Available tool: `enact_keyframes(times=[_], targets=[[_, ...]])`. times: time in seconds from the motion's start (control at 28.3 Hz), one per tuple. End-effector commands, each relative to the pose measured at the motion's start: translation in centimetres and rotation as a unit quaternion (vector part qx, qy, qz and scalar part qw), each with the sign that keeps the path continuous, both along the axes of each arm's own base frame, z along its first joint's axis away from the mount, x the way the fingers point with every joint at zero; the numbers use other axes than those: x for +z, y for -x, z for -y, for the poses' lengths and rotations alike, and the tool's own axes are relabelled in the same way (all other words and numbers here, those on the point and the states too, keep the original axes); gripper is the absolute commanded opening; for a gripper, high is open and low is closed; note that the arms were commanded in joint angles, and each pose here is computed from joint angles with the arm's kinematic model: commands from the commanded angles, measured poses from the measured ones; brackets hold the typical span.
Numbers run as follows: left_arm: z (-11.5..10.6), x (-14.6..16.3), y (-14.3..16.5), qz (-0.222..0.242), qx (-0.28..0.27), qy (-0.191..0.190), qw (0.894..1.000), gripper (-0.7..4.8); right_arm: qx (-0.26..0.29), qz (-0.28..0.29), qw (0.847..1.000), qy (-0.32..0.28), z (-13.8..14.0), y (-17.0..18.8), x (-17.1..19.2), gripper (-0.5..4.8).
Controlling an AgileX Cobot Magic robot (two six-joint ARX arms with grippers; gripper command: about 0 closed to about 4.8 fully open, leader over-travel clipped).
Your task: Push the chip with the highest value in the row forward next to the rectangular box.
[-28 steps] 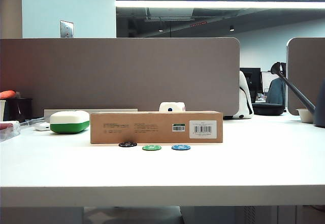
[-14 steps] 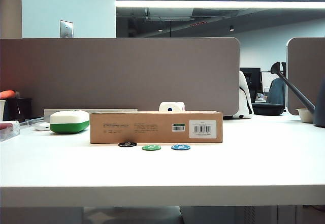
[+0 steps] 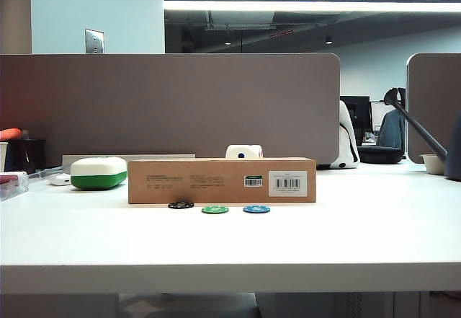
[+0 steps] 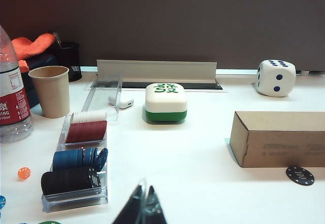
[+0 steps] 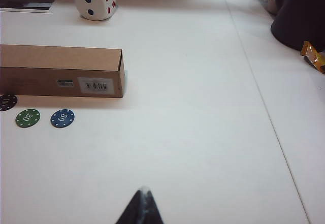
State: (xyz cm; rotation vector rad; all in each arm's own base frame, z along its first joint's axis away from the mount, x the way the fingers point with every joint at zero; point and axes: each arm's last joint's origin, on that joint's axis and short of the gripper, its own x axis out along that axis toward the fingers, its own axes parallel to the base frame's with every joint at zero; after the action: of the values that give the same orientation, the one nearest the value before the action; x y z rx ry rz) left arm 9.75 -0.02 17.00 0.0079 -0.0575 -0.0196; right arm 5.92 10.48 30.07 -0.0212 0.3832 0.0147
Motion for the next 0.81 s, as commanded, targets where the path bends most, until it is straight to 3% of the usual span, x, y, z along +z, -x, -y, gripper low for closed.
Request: enact_keyframes(times=[0.04,0.28,0.35,0.53,0.64,0.81], targets=[[0.0,0.2,0.0,0.007,0.0,0.0,1.0,-0.05,-0.005,0.008,1.0,-0.002,0.0,0.0,0.1,-0.08],[0.0,0.2,0.0,0.007,0.0,0.0,1.0,-0.05,-0.014,0.026,0.999,0.022,0.9,0.1,0.4,-0.08],[0.0,0.2,0.0,0.007,0.0,0.0,1.0,-0.05,-0.038,0.036,0.999,0.015,1.8,-0.1,0.4,-0.08],[0.0,0.2,0.0,0.006,0.0,0.0,1.0,-0.05,-0.162,0.036,0.986,-0.002,5.6,-1.3,-0.9,-0.08],[0.0,0.2,0.0,0.006,0.0,0.0,1.0,-0.05,-0.196,0.033,0.98,-0.007,7.1,-1.9,-1.8,-0.08],[0.0,0.2,0.0,0.006,0.0,0.0,1.0,-0.05,-0.156,0.064,0.985,-0.029,8.8,-2.6,-2.8,-0.08]])
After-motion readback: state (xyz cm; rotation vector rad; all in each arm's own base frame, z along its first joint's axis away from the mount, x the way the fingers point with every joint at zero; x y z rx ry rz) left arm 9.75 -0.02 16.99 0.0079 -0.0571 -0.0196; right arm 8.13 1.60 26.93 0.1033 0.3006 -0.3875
